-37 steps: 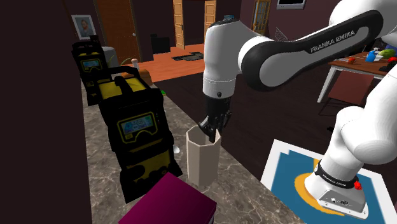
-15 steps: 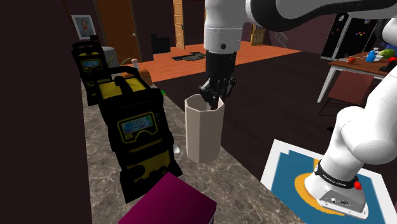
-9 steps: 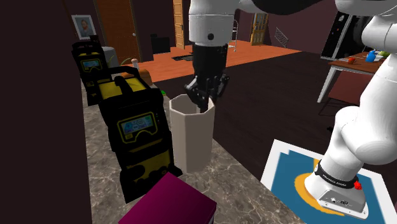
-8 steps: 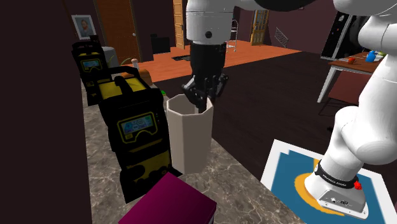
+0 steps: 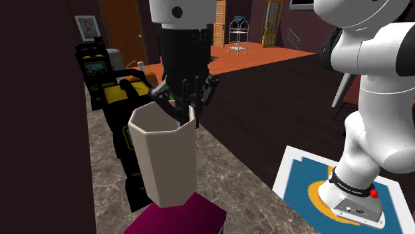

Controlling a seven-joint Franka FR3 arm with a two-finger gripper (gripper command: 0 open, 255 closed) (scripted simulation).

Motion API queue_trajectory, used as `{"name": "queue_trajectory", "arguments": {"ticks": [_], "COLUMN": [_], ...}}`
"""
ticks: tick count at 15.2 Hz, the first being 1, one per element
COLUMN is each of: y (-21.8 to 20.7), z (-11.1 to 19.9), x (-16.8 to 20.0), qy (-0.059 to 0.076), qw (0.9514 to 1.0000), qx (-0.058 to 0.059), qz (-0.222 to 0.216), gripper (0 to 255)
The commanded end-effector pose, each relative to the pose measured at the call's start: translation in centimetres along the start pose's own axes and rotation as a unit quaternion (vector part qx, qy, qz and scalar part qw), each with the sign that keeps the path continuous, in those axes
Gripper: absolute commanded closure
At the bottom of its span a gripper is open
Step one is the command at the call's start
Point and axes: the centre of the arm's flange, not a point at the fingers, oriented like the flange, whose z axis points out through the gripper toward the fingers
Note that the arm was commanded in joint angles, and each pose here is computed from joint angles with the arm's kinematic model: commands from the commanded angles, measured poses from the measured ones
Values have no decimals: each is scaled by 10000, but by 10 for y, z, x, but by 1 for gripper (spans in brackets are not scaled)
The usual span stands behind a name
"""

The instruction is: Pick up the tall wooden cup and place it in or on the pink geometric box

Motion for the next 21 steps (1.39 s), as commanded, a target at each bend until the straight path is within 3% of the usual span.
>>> {"name": "queue_trajectory", "arguments": {"ticks": [1,21], "y": [-9,-8], "z": [3,109], "x": [-1,-2], "qy": [1,1], "qw": [10000,10000], "qx": [-2,-2], "qz": [24,24], "gripper": [255,255]}}
